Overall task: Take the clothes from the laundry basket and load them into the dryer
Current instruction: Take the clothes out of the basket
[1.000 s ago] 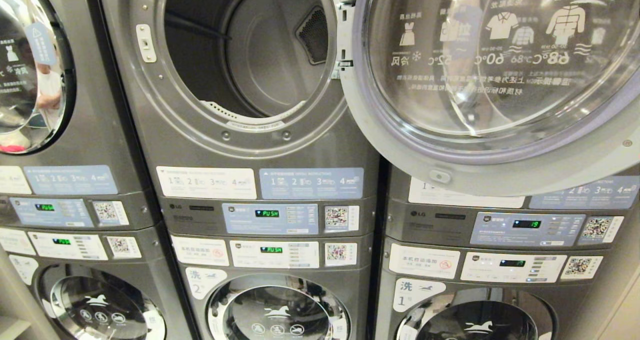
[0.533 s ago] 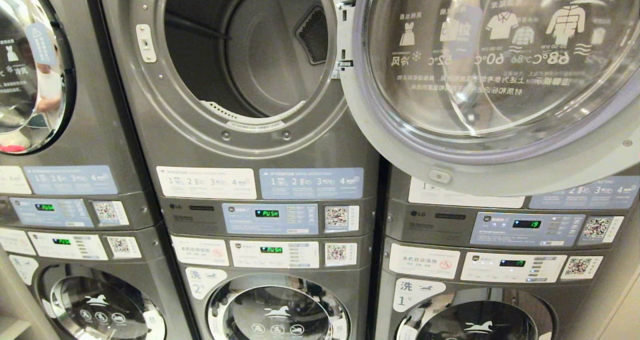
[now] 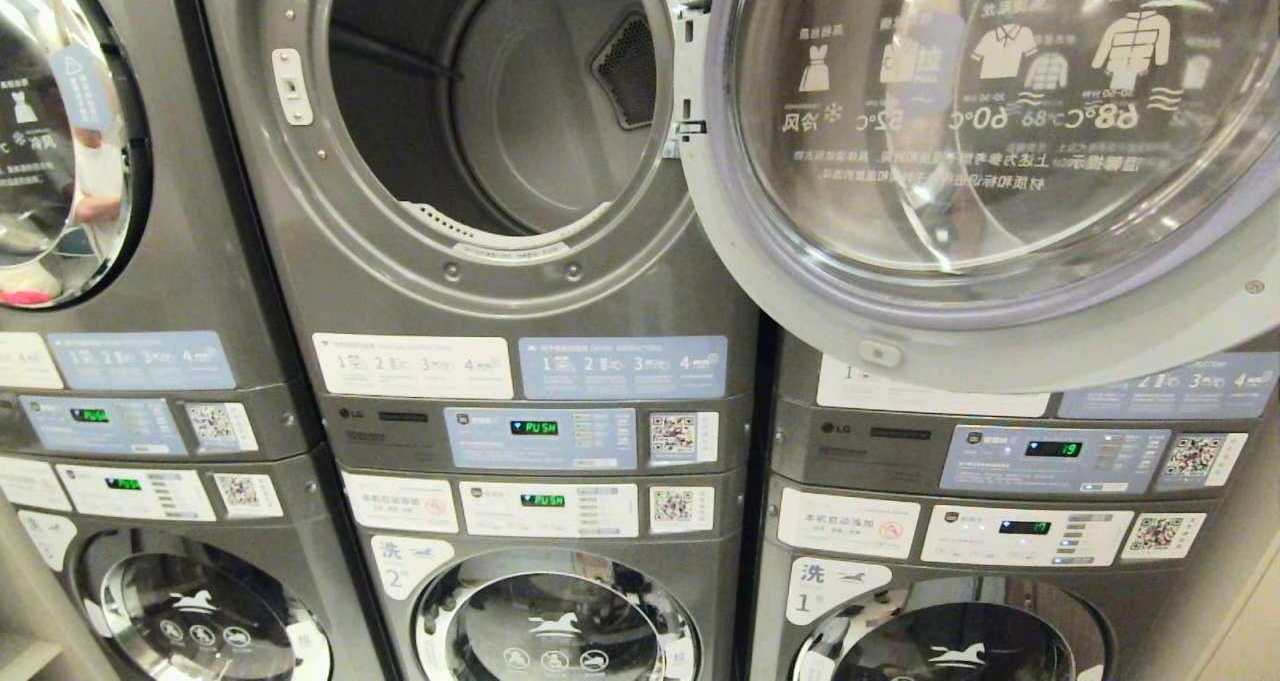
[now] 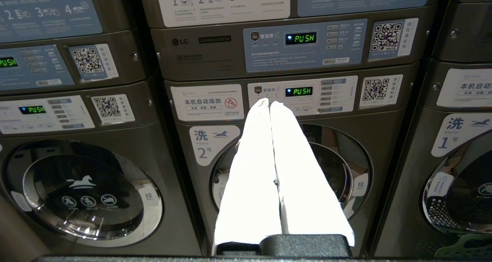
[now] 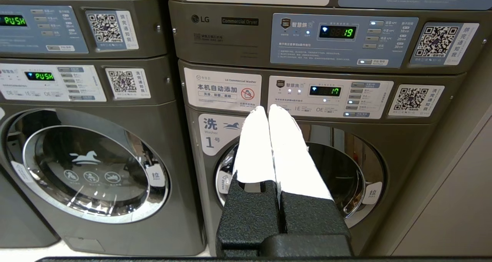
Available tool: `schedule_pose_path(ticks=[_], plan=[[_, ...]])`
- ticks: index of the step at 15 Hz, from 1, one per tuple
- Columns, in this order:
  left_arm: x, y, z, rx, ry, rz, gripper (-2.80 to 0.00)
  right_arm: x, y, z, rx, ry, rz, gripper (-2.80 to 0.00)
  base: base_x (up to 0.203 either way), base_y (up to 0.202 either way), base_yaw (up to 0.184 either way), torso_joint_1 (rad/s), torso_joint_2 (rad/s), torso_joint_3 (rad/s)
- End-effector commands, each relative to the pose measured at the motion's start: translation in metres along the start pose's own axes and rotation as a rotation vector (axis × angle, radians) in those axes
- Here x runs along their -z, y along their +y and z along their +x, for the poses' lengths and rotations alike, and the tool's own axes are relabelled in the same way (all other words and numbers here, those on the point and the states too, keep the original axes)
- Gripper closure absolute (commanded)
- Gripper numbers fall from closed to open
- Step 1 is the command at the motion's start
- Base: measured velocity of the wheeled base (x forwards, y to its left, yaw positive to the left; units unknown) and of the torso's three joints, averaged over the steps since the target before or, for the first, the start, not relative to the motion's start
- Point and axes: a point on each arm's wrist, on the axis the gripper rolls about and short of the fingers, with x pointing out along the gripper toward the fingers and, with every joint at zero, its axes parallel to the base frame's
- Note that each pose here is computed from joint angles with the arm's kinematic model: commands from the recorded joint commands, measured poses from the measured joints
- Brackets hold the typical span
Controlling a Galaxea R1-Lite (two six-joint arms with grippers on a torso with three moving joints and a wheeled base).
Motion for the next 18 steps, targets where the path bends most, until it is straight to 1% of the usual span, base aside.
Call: schedule_pose_path(ticks=[1,3,5,8,15,18], plan=[[0.0001,-0.0001,0.0,0.004,-0.002,0.001,0.0,0.0001,0.0,-0.0002,0.0,-0.001,0.0,0.0,0.0,0.0,0.0,0.0,0.0,0.0],[-0.0002,0.0,-0.0001,0.002,-0.004,-0.002,0.0,0.0001,0.0,-0.0002,0.0,-0.001,0.0,0.0,0.0,0.0,0.0,0.0,0.0,0.0],[0.0002,0.0,0.0,-0.001,-0.003,-0.027,0.0,0.0001,0.0,-0.0002,0.0,-0.001,0.0,0.0,0.0,0.0,0.0,0.0,0.0,0.0],[0.0001,0.0,0.0,0.001,-0.003,-0.026,0.0,0.0001,0.0,-0.0002,0.0,-0.001,0.0,0.0,0.0,0.0,0.0,0.0,0.0,0.0],[-0.0007,0.0006,-0.0003,-0.023,-0.007,-0.082,0.0,0.0,0.0,-0.0002,0.0,-0.003,0.0,0.0,0.0,0.0,0.0,0.0,0.0,0.0],[-0.0003,0.0006,-0.0002,-0.024,-0.006,-0.085,0.0,0.0001,0.0,-0.0002,0.0,-0.001,0.0,0.0,0.0,0.0,0.0,0.0,0.0,0.0]])
